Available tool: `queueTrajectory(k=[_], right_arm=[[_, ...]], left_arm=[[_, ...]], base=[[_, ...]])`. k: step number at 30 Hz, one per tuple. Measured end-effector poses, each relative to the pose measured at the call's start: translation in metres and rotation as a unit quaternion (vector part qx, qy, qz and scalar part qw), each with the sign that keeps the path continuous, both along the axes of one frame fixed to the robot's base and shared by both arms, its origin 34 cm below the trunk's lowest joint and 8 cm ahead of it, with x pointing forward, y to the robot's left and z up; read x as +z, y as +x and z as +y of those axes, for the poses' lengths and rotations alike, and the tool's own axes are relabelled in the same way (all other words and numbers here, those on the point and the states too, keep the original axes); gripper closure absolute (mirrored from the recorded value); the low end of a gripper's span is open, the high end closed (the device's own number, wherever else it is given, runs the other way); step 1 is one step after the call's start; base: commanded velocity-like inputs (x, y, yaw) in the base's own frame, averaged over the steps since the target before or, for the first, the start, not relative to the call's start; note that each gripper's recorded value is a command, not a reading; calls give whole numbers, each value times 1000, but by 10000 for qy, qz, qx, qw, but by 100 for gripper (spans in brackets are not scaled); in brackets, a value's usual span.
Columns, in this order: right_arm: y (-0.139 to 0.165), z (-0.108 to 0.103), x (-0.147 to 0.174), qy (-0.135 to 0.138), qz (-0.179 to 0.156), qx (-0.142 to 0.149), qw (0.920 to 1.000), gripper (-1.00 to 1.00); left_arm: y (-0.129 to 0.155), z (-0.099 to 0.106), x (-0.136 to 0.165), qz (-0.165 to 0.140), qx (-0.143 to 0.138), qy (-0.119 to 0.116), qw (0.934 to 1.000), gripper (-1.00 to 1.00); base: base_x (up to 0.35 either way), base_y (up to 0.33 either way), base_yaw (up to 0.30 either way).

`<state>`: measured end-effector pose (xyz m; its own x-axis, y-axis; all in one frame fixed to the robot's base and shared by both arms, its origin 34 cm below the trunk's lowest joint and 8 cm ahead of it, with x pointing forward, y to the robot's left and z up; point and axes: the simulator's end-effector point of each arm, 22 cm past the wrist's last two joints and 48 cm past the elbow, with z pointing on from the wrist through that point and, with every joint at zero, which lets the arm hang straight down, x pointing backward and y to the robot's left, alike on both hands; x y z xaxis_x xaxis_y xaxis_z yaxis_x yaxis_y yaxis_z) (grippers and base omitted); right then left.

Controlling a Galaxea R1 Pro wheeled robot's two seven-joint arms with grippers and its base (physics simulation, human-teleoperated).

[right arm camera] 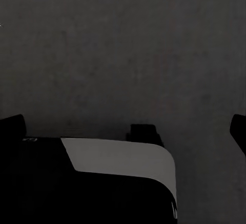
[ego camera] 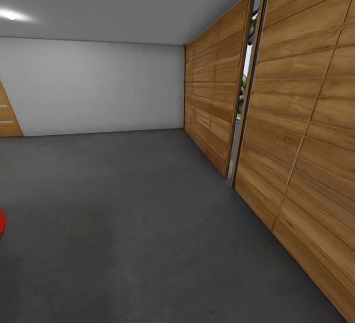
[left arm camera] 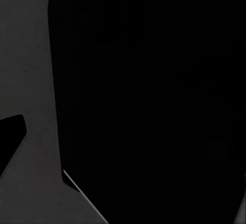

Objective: Move the two storage containers from the living room to the garage. In the garage, place one container on the floor and stack the other container on top of it (either order is fine).

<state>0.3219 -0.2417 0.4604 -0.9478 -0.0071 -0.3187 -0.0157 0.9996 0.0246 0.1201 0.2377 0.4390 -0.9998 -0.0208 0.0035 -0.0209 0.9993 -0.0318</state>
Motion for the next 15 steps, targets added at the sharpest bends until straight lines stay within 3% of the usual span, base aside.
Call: queueTrajectory(k=[15], right_arm=[[5, -1, 2, -21, -52, 13, 10000, -100]], left_arm=[[0, 0, 0, 0, 1, 0, 10000, -100]], base=[[341, 0, 0]])
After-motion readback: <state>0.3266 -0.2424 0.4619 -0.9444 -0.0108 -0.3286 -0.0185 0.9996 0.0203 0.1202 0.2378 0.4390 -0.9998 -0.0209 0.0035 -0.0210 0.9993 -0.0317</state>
